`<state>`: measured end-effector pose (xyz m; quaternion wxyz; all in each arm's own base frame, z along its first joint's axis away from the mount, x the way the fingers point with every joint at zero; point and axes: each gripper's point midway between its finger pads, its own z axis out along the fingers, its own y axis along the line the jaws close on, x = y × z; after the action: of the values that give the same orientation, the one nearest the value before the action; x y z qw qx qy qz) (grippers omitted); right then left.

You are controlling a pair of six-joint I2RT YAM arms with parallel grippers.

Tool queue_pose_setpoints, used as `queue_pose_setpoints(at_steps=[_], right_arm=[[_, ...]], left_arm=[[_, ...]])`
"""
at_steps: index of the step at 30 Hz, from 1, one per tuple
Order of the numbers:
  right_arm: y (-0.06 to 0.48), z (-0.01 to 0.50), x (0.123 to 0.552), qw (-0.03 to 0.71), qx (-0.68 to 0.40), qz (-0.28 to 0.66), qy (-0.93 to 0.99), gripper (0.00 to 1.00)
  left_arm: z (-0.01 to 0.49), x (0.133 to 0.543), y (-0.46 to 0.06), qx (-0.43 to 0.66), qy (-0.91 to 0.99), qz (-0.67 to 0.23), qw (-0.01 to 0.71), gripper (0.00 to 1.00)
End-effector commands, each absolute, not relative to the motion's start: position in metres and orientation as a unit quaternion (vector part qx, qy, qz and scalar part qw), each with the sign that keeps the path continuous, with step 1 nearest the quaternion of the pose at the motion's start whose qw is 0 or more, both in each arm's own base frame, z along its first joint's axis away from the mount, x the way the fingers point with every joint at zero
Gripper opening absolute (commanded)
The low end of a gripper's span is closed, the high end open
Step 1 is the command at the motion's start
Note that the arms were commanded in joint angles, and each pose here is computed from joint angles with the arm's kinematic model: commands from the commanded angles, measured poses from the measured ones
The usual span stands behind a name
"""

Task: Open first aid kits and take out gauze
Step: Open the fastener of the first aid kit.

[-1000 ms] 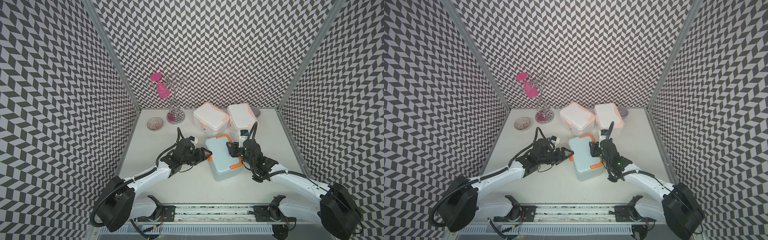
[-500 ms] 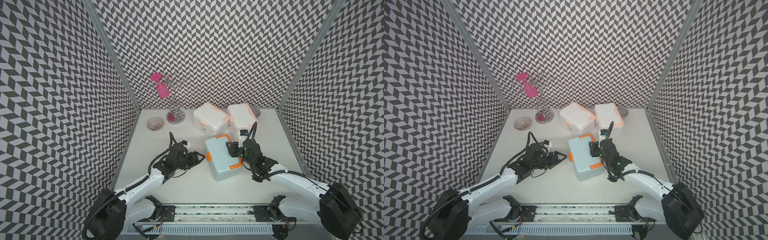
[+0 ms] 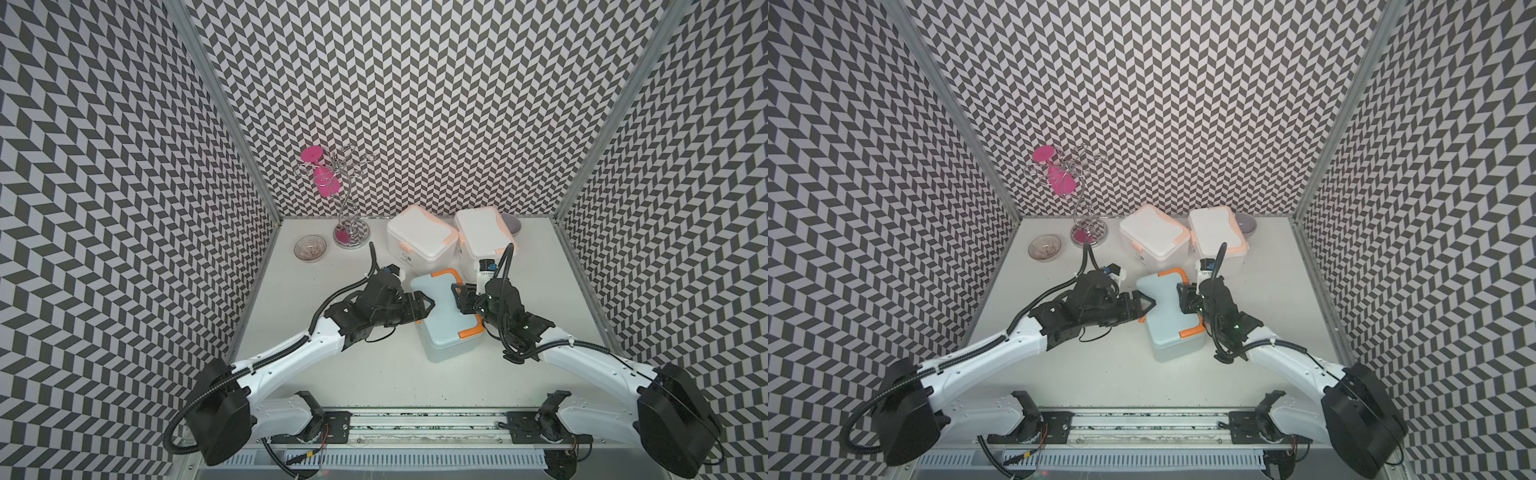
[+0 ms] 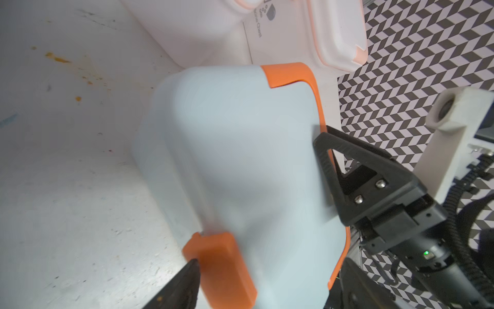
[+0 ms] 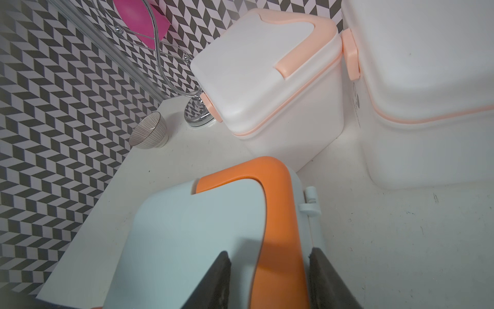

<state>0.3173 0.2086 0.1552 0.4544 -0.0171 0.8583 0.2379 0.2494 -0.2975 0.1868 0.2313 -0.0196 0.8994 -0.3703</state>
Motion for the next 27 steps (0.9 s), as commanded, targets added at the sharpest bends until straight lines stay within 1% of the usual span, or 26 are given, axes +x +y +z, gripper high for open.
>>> queue_pose_setpoints(at_steps=[1,4,9,16,27], right_arm=[[0.188,0.055,0.261,0.292,-0.05,0.16,0.942,0.47],[0.188,0.056,0.262,0.293,-0.05,0.159,0.942,0.47],[0.185,0.054,0.262,0.293,-0.049,0.153,0.942,0.47],[0.183,0.053,0.263,0.294,-0.048,0.146,0.943,0.47],[0.182,0.053,0.264,0.294,-0.046,0.146,0.943,0.47]], left_arm=[[0.16,0.25,-0.29,-0.021,0.93,-0.294,0.217,0.81],[0.154,0.251,-0.286,-0.031,0.934,-0.282,0.216,0.78],[0.155,0.251,-0.269,-0.051,0.934,-0.265,0.234,0.76],[0.139,0.243,-0.255,-0.064,0.942,-0.245,0.218,0.7],[0.119,0.231,-0.221,-0.096,0.945,-0.231,0.209,0.68]])
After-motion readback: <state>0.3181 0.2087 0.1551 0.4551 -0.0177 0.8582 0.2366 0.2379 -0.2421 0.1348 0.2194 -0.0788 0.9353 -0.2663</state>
